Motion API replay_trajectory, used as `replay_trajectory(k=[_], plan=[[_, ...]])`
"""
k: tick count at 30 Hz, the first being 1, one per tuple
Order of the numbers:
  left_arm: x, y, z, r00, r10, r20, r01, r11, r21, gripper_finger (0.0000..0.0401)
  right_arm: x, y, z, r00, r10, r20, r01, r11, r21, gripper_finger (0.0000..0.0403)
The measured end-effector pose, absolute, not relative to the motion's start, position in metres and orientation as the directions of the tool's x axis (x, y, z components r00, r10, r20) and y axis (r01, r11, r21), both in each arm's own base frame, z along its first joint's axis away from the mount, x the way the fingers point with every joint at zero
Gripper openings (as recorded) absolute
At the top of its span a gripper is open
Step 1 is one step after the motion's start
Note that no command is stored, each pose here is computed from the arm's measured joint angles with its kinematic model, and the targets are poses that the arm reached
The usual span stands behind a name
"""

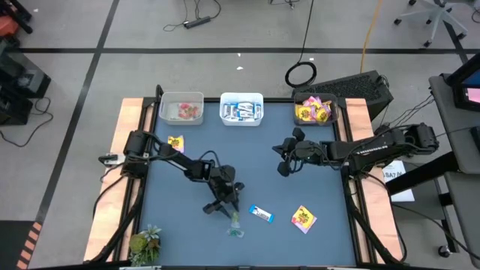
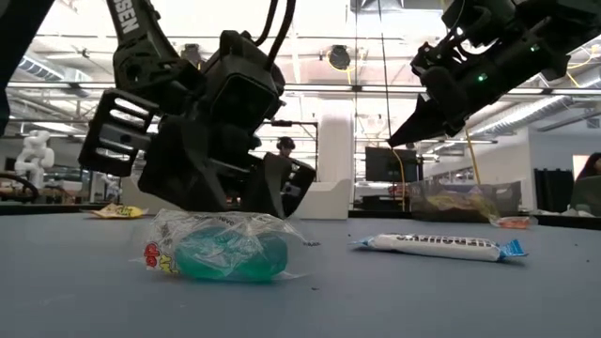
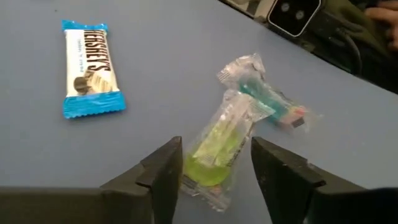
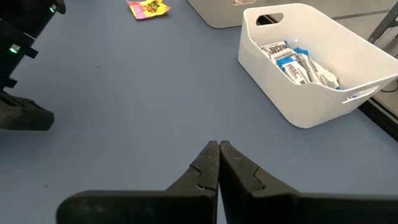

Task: Sort candy
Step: Put the green gummy into the gray bin

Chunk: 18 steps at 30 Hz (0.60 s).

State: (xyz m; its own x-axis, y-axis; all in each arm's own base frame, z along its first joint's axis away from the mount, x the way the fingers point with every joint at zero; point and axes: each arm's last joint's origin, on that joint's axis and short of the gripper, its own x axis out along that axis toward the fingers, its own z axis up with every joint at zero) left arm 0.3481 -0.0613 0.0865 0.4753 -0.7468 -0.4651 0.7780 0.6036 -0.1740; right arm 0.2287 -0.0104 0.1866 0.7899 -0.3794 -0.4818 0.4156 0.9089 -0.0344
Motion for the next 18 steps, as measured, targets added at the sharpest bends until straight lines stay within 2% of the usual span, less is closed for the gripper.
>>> replay_trajectory(k=[9,13,18], plan=[[0.347,-0.060,0.082,0.475,-0.720,-0.505,0.772,0.617,-0.153,0.0128,0.229,-0.010,0.188,0.798,-0.379,-0.469,0.416,0.909,-0.028,0.0000],[0.347,-0.058,0.084,0.486,-0.701,-0.523,0.758,0.635,-0.147,0.0083,0.230,-0.010,0.188,0.800,-0.379,-0.466,0.415,0.909,-0.026,0.0000],[0.344,-0.050,0.103,0.559,-0.581,-0.591,0.692,0.720,-0.054,0.0018,0.230,-0.010,0.188,0.800,-0.379,-0.465,0.416,0.909,-0.026,0.0000]])
